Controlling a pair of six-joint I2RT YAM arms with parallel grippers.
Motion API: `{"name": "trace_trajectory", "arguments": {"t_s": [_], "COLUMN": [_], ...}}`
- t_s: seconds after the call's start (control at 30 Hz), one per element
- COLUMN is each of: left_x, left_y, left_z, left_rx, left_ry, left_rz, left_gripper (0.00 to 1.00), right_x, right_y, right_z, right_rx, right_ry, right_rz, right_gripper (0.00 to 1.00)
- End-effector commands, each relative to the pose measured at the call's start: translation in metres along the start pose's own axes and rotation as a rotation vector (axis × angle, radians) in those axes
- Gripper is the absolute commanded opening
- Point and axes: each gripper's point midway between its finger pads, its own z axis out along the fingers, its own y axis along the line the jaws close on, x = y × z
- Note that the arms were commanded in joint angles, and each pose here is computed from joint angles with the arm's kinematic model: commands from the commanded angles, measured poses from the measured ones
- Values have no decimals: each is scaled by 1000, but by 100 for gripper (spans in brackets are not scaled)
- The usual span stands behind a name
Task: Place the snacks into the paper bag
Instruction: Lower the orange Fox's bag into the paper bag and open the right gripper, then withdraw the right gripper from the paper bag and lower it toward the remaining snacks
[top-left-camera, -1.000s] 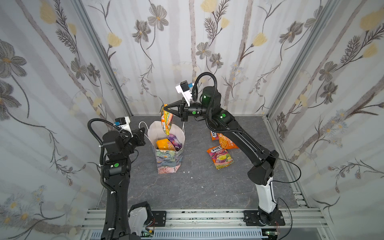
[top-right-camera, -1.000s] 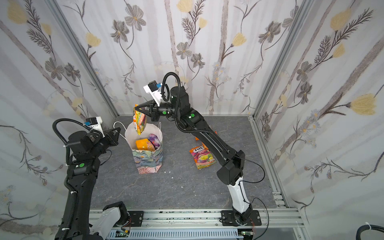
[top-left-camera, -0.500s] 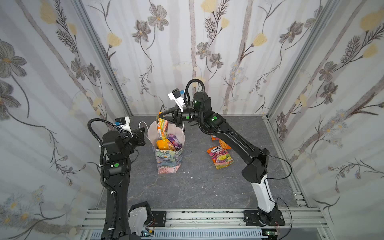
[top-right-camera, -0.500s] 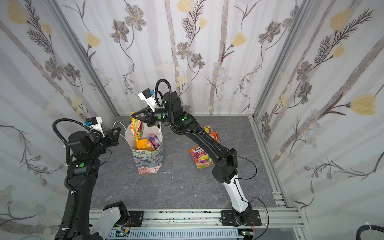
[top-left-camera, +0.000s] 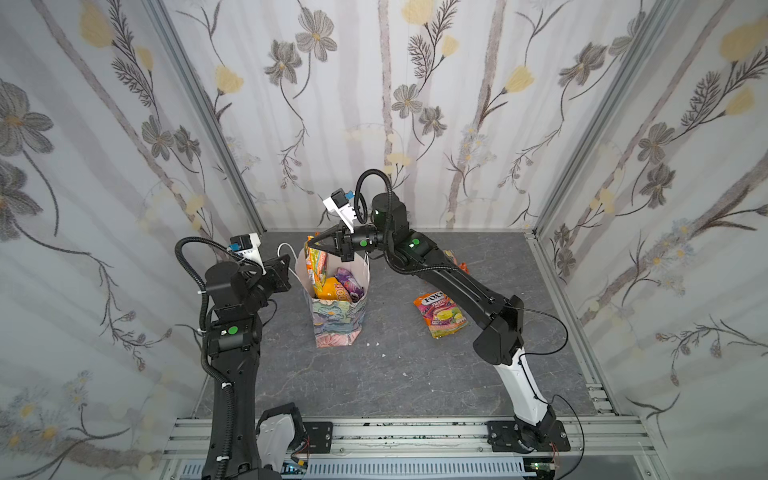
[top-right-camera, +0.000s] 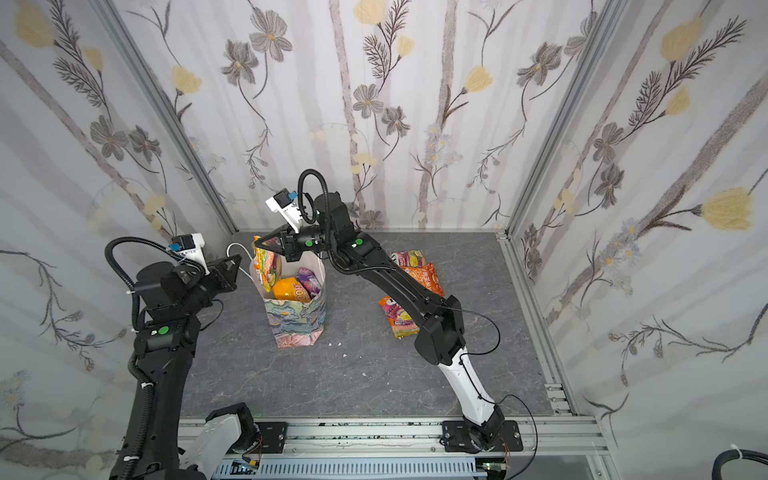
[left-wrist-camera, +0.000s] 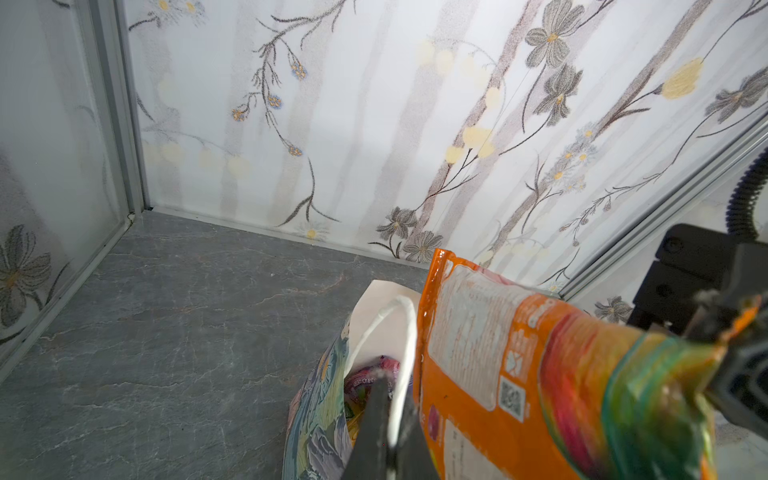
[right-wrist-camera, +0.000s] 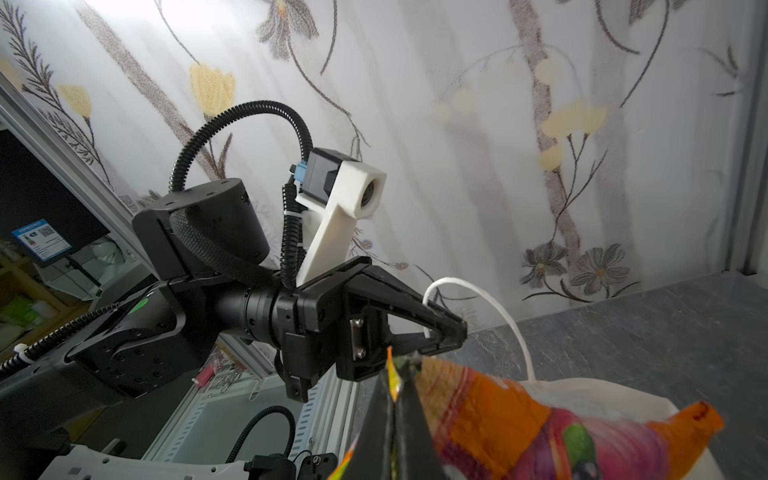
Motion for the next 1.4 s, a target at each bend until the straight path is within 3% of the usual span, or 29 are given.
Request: {"name": "trace_trajectory", "arguments": {"t_s": [0.0, 0.5, 0.67, 1.0, 1.37], "left_x": [-8, -8, -9, -10, -12], "left_y": [-2, -2, -3, -1, 1], "left_z": [-1, -2, -2, -3, -5], "left_rx": [6, 5, 3, -6, -26], "left_ry": [-32, -32, -36, -40, -52], "left_rz": [19, 21, 25, 25, 29], "left_gripper": [3, 3, 3, 3, 3], "right_x": [-14, -3, -2, -26, -61], "right_y": [12, 1, -5, 11, 7], "right_z": [1, 8, 7, -4, -54], "right_rx": [-61, -51, -14, 27, 386], "right_ry": [-46, -33, -31, -55, -53], "right_rz": [-44, -21, -27, -90, -253], "right_gripper": [0, 0, 25, 40, 42]}}
